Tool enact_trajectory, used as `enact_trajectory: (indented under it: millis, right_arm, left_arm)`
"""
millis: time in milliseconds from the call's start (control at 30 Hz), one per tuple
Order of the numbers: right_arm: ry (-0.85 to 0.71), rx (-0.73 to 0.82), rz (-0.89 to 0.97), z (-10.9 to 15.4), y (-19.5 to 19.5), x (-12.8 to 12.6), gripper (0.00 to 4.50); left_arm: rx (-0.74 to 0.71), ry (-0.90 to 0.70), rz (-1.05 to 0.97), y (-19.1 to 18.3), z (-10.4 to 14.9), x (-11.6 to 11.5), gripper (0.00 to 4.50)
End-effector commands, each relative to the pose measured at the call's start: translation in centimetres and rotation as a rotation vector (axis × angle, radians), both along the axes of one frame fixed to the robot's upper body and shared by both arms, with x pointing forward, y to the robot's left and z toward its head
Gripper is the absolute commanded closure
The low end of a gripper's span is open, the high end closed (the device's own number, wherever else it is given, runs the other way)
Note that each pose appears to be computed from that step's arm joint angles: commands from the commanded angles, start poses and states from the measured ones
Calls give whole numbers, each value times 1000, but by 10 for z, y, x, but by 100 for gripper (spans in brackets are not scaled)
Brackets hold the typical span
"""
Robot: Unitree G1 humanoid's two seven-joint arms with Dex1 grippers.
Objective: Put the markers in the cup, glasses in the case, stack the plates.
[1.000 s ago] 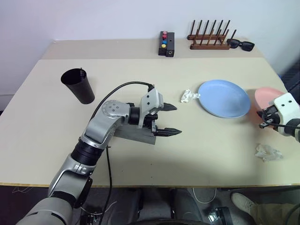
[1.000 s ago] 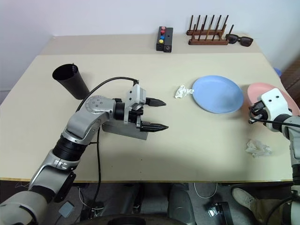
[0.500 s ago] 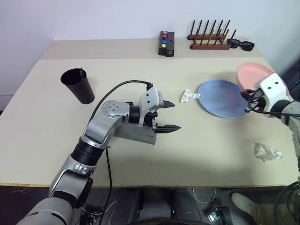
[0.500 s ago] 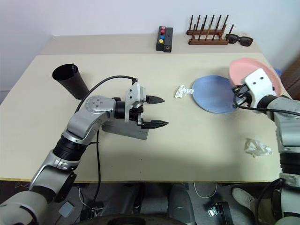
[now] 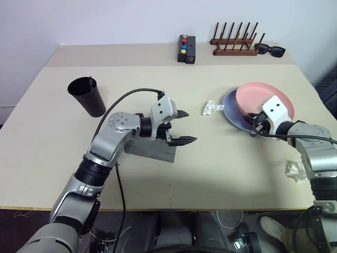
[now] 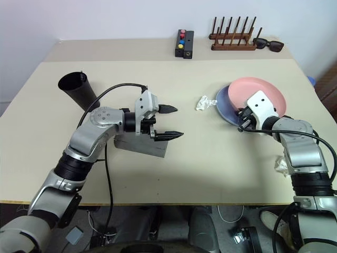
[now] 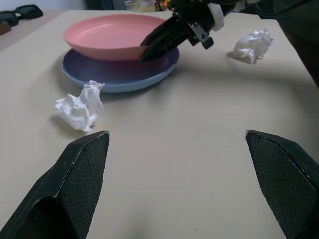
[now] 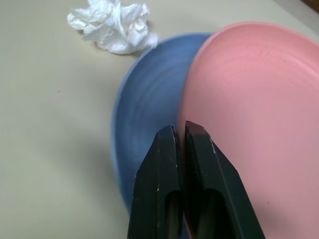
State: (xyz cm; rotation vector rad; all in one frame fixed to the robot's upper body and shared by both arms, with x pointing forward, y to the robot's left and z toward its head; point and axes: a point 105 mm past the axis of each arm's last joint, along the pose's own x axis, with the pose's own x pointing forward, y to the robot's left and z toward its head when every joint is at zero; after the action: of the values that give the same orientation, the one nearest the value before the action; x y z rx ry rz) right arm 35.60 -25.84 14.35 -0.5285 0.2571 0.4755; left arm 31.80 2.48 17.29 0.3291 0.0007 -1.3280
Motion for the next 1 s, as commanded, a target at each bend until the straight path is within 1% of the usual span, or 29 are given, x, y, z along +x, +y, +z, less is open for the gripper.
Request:
enact_trajectory:
  millis: [33, 367, 467, 600, 833, 933, 1000]
  right_arm:
    - [-21, 8, 56, 7, 13, -1, 446]
    - [13, 23, 110, 0, 26, -3, 446]
    - [21, 30, 120, 1, 28, -4, 348]
    - [12, 24, 103, 4, 24, -5, 152]
    - [-36, 51, 54, 26, 13, -7, 152]
    - [-97, 68, 35, 49, 5, -11, 152]
    - [-122, 73, 28, 60, 1, -15, 152]
  left_arm:
    - [-24, -38, 14, 5, 10, -1, 0]
    - [-25, -41, 23, 5, 10, -1, 0]
    - [-24, -39, 23, 6, 9, -1, 0]
    - [-24, -36, 22, 6, 9, -1, 0]
    - [-37, -27, 15, 5, 8, -2, 0]
    - [-48, -34, 22, 6, 8, -2, 0]
    - [-68, -40, 30, 8, 9, -1, 0]
